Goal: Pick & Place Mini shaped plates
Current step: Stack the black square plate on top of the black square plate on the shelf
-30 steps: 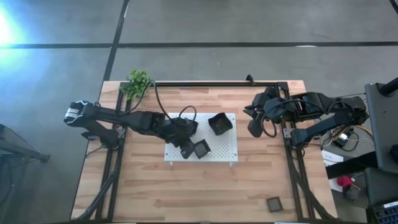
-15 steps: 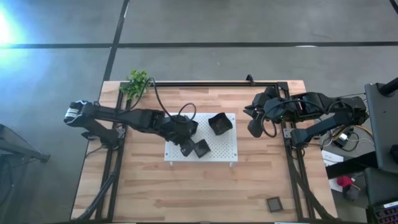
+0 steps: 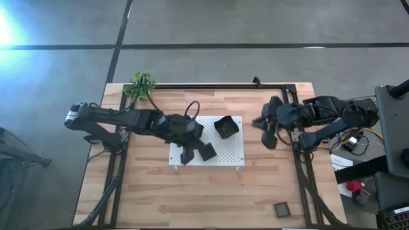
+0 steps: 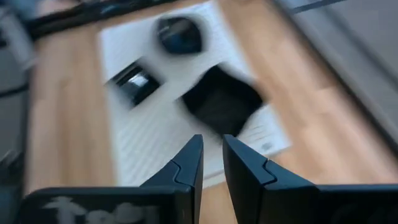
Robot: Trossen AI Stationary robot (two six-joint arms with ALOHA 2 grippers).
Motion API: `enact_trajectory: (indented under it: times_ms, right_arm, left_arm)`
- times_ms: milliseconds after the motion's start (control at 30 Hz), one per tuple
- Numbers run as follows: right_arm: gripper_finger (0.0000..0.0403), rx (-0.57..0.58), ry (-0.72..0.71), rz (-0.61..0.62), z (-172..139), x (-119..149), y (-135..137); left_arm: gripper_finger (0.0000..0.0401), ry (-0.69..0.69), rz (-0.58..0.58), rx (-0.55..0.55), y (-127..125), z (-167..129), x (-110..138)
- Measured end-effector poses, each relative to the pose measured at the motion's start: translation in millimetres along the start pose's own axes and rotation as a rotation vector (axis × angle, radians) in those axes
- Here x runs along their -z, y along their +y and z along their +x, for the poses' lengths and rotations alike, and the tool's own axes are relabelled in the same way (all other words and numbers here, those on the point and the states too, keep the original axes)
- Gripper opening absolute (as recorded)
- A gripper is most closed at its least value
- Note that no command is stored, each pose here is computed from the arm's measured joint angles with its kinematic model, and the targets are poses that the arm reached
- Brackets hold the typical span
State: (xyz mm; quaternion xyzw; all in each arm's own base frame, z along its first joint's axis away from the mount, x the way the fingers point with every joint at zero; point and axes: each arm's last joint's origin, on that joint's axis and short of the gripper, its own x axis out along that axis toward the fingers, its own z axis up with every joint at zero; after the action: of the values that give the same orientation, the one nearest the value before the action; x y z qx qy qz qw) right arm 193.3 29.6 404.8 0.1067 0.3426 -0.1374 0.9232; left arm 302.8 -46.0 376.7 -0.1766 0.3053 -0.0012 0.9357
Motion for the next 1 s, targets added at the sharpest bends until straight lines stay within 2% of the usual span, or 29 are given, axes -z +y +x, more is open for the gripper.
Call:
enact_trajectory:
  times_ms: [100,200,467,633,833,1000]
  right_arm:
    - [0.0056,-0.092,0.069,-0.048,-3.4,8.6,10.5]
    - [0.0056,-0.137,0.151,-0.103,-7.4,20.7,21.2]
    - [0.0056,-0.208,0.324,-0.250,-10.0,62.8,57.3]
    - [0.0056,-0.246,0.421,-0.371,-5.2,95.5,81.7]
    - [0.0056,-0.228,0.521,-0.429,3.3,133.1,110.3]
    - [0.0056,-0.272,0.600,-0.463,14.5,162.2,138.0]
  left_arm:
    - [0.0032,-0.044,0.156,-0.046,-13.4,-5.4,-0.6]
    - [0.0032,-0.093,0.265,-0.105,-28.0,-11.6,-0.2]
    - [0.0032,-0.201,0.418,-0.174,-58.6,-24.0,7.3]
    - [0.0032,-0.228,0.435,-0.166,-66.2,-25.7,9.4]
    - [0.0032,-0.243,0.434,-0.161,-67.6,-26.2,8.4]
    - [0.0032,-0.255,0.430,-0.178,-67.3,-26.4,7.6]
